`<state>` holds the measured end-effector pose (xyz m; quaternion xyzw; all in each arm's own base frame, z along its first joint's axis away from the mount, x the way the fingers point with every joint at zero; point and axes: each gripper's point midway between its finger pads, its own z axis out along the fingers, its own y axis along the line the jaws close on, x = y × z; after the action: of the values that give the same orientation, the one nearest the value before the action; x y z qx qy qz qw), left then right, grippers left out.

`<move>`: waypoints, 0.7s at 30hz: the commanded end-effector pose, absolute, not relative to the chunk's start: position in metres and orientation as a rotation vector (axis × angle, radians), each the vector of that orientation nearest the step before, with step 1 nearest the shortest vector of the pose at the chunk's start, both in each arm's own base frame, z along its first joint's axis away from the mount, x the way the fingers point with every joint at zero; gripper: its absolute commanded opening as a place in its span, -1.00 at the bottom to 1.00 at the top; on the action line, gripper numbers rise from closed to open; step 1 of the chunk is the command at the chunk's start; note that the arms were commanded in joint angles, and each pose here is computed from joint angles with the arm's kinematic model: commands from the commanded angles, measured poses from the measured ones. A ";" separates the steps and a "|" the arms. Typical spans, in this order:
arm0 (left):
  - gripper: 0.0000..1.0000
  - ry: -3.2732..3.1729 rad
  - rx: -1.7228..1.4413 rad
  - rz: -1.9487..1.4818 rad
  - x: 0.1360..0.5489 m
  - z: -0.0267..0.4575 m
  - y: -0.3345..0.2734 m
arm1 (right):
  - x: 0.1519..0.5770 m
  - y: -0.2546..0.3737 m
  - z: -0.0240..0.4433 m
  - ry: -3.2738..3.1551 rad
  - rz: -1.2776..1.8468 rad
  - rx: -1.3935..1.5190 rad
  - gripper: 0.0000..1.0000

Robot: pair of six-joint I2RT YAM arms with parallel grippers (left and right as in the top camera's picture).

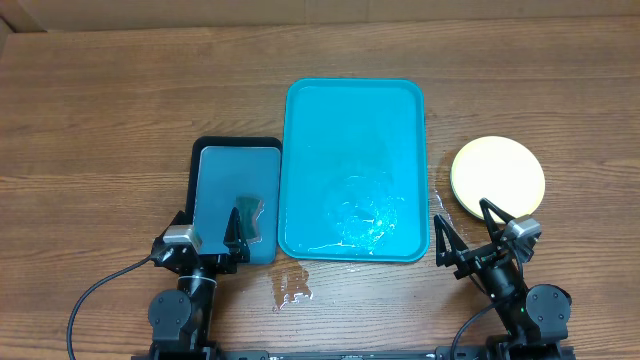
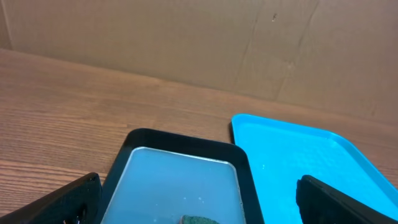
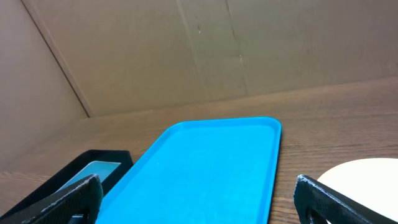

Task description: Clean dirty plates on tray and stack at the side

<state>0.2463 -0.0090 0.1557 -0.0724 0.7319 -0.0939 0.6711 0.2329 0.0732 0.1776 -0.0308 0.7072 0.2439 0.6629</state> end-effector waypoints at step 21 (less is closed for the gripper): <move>1.00 1.642 -0.168 -0.229 0.246 0.156 -0.010 | 0.233 0.072 0.176 1.593 0.543 -0.068 0.99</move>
<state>0.2463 -0.0090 0.1557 -0.0723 0.7319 -0.0938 0.6711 0.2329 0.0731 0.1776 -0.0307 0.7073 0.2437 0.6629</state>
